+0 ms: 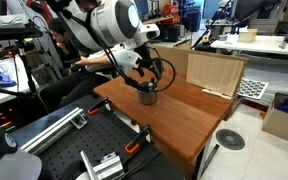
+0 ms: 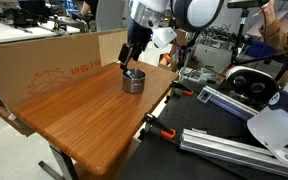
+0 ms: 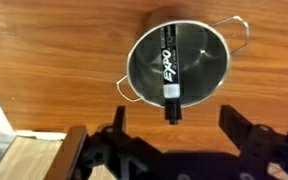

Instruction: Take the marker from the table and place it in the silver pot

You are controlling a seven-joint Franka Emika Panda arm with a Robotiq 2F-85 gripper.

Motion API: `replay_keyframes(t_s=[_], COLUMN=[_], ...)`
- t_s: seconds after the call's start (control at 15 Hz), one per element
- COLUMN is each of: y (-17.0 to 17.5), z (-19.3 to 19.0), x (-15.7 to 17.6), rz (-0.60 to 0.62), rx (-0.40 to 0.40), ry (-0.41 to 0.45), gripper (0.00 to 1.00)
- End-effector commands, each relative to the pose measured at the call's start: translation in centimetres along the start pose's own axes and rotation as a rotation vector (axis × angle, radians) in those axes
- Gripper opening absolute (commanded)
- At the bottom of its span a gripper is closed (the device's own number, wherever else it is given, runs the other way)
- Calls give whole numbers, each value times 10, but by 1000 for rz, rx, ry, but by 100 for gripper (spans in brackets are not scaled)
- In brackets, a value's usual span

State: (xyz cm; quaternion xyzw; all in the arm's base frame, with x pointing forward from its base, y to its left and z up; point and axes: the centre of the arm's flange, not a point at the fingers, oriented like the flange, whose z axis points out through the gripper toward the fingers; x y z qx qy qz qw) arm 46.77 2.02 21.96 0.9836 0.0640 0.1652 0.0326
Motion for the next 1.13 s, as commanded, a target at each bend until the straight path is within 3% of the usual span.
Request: replay_keyframes(t_s=[0.0, 0.27, 0.33, 1.07], y=[7, 8, -4, -7], z=[-41, -55, -22, -23], x=[0, -10, -15, -18], rz=[29, 28, 46, 39], rx=[2, 13, 14, 17], ry=[-25, -68, -30, -55], gripper=[100, 100, 100, 100])
